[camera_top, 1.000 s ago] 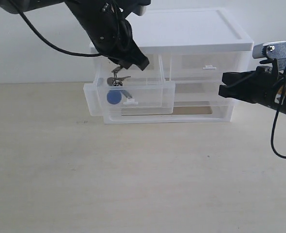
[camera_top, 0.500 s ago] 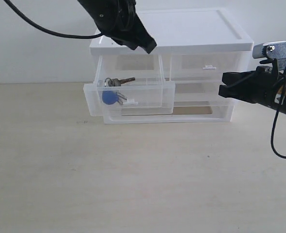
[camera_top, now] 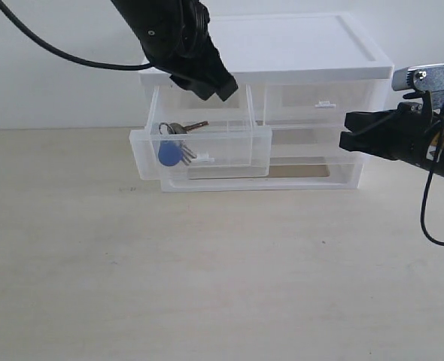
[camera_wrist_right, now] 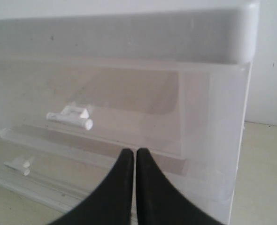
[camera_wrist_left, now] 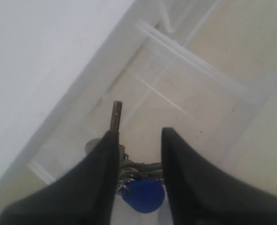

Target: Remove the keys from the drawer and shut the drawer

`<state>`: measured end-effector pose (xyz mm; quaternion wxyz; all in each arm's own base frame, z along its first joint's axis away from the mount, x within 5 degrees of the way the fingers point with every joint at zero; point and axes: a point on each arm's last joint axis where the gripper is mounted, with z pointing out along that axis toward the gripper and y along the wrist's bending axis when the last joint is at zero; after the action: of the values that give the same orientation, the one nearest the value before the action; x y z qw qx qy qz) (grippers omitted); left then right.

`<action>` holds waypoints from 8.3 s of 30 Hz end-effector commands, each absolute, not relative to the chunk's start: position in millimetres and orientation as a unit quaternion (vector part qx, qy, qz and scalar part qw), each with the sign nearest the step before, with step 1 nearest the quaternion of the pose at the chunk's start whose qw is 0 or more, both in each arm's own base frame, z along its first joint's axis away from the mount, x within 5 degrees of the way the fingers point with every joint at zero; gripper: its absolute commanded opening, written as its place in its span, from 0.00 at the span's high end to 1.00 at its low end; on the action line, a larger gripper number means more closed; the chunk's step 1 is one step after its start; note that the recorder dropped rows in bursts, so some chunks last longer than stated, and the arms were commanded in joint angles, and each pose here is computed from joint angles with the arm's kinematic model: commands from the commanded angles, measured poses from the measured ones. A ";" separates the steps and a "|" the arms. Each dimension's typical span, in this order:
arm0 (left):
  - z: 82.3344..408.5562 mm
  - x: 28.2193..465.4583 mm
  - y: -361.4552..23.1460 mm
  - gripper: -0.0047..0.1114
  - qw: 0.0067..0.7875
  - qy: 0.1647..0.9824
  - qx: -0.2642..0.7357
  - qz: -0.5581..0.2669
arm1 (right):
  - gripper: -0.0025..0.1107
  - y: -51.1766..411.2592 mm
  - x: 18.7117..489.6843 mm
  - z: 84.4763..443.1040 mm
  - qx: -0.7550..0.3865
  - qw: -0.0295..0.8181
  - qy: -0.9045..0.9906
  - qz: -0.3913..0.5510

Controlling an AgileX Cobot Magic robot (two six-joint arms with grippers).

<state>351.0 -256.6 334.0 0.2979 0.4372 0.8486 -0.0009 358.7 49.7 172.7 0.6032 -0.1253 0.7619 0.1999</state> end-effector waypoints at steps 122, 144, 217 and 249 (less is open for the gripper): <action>359.9 249.9 -199.2 0.92 0.440 0.799 0.403 -0.072 | 0.98 53.3 357.1 177.9 -0.148 0.604 0.757 0.202; 334.5 59.1 -47.1 0.92 0.675 0.657 0.201 -0.268 | 0.98 59.1 348.1 198.0 -0.183 0.602 0.745 0.222; 186.5 54.5 2.1 0.92 0.630 0.777 0.002 0.014 | 0.98 58.3 348.7 198.5 -0.174 0.604 0.745 0.222; 186.5 54.5 2.1 0.92 0.630 0.777 0.002 0.014 | 0.98 84.2 305.9 237.6 -0.369 0.570 0.661 0.319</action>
<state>54.7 1.9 188.0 0.6315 0.0017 0.7753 0.0122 321.3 79.4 221.4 0.5800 -0.2960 0.6877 0.3210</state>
